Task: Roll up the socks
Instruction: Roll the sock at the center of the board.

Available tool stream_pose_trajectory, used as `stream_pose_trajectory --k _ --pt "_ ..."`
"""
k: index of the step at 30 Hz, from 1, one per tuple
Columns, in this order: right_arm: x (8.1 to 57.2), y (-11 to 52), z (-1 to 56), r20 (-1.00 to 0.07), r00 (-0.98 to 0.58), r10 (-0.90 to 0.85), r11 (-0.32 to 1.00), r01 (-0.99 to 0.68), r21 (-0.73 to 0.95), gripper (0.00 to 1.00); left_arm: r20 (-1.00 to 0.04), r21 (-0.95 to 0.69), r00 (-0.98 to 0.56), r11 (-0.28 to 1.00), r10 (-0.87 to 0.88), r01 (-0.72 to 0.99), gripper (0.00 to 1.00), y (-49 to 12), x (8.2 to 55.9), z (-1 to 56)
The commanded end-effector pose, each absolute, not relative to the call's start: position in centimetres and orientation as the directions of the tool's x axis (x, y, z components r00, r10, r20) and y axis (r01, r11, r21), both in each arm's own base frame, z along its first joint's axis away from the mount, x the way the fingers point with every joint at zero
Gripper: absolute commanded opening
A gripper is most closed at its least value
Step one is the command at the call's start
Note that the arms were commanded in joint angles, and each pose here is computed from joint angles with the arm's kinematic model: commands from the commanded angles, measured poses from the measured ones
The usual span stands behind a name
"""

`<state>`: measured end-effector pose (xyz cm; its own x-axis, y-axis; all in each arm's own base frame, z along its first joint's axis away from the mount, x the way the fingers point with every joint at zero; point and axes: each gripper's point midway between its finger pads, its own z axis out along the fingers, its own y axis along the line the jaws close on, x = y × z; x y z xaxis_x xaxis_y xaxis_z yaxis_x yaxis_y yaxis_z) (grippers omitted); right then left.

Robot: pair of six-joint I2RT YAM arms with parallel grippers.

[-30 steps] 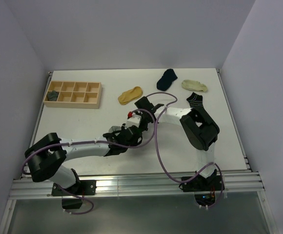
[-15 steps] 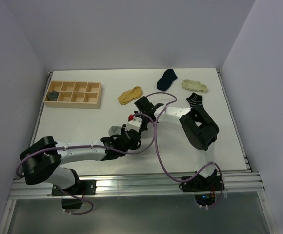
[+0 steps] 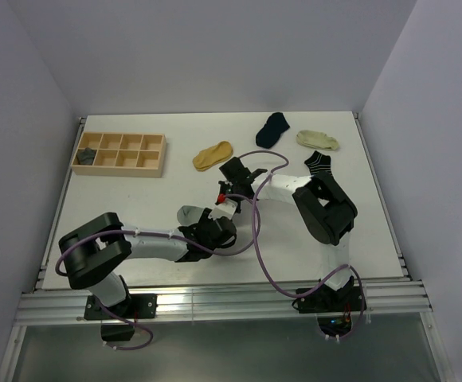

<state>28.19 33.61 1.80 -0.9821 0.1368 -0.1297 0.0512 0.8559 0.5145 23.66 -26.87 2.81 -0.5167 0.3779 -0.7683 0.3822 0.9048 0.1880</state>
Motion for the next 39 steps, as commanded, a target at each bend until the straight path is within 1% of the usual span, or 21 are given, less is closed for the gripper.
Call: stream_pose_trajectory --k 1,8,11,13,17,18,20,21,23,26,28,29,30,31,32,34,36,38,39 --pt "27.0 31.7 -1.5 -0.090 -0.987 0.133 0.907 0.085 0.413 0.06 -0.797 0.210 -0.482 0.915 0.365 0.345 0.49 -27.5 25.0 3.6" --pt "26.9 31.9 -1.5 -0.080 -0.989 0.127 0.903 0.082 0.422 0.06 -0.793 0.231 -0.491 0.924 0.360 0.304 0.49 -26.8 25.1 3.3" --pt "26.9 32.0 -1.5 -0.078 -0.989 0.125 0.899 0.080 0.430 0.06 -0.781 0.242 -0.509 0.927 0.362 0.287 0.47 -26.7 25.2 2.7" --pt "27.0 32.2 -1.1 -0.082 -0.989 0.122 0.894 0.073 0.442 0.06 -0.759 0.259 -0.533 0.924 0.374 0.280 0.43 -26.2 24.9 1.8" --pt "27.2 32.3 -0.4 -0.092 -0.988 0.124 0.880 0.067 0.470 0.06 -0.739 0.245 -0.570 0.931 0.359 0.269 0.32 -25.9 24.6 0.8" --pt "27.1 32.3 -0.3 -0.093 -0.988 0.123 0.877 0.064 0.476 0.06 -0.731 0.234 -0.583 0.933 0.354 0.273 0.24 -25.9 24.4 0.4" --pt "27.4 32.6 0.7 -0.116 -0.986 0.124 0.861 0.048 0.507 0.06 -0.721 0.223 -0.601 0.937 0.345 0.271 0.13 -25.6 24.4 0.1" --pt "27.4 32.3 0.8 -0.118 -0.985 0.128 0.859 0.050 0.510 0.06 -0.721 0.209 -0.607 0.940 0.336 0.271 0.01 -25.7 24.4 0.1" --pt "27.8 32.1 1.9 -0.152 -0.978 0.142 0.847 0.040 0.530 0.06 -0.710 0.178 -0.627 0.944 0.320 0.280 0.00 -25.7 24.3 0.0" --pt "28.7 31.4 3.9 -0.206 -0.963 0.173 0.827 0.029 0.561 0.09 -0.707 0.058 -0.656 0.946 0.264 0.319 0.00 -27.3 24.0 0.8" --pt "29.7 30.6 5.4 -0.247 -0.948 0.202 0.817 0.024 0.576 0.12 -0.708 -0.047 -0.678 0.945 0.197 0.324 0.00 -28.2 24.1 2.2" --pt "29.8 30.2 5.6 -0.257 -0.943 0.210 0.818 0.026 0.574 0.15 -0.689 -0.124 -0.703 0.926 0.178 0.356 0.00 -29.3 23.6 2.5" --pt "30.1 29.7 5.8 -0.273 -0.936 0.222 0.821 0.029 0.570 0.17 -0.685 -0.182 -0.717 0.923 0.128 0.339 0.00 -29.4 24.0 3.4" --pt "30.6 29.3 6.7 -0.295 -0.925 0.240 0.816 0.027 0.578 0.22 -0.676 -0.221 -0.729 0.917 0.102 0.333 0.00 -29.6 24.1 3.8" --pt "30.7 29.0 6.9 -0.304 -0.921 0.244 0.817 0.027 0.575 0.25 -0.646 -0.283 -0.757 0.892 0.093 0.352 0.00 -30.2 23.5 4.0" --pt "31.1 28.7 7.3 -0.330 -0.911 0.248 0.822 0.017 0.570 0.31 -0.626 -0.375 -0.780 0.871 0.014 0.316 0.00 -30.4 24.5 5.1" --pt "30.9 28.7 7.5 -0.333 -0.910 0.247 0.819 0.013 0.573 0.32 -0.585 -0.463 -0.809 0.842 -0.055 0.277 0.00 -30.4 25.2 5.7" --pt "30.9 28.9 7.3 -0.330 -0.912 0.245 0.813 0.008 0.582 0.32 -0.548 -0.512 -0.831 0.824 -0.096 0.242 0.00 -29.8 25.3 5.4" --pt "30.8 28.9 7.1 -0.320 -0.914 0.249 0.812 0.017 0.584 0.31 -0.516 -0.571 -0.845 0.793 -0.142 0.215 0.00 -29.8 25.8 5.9"
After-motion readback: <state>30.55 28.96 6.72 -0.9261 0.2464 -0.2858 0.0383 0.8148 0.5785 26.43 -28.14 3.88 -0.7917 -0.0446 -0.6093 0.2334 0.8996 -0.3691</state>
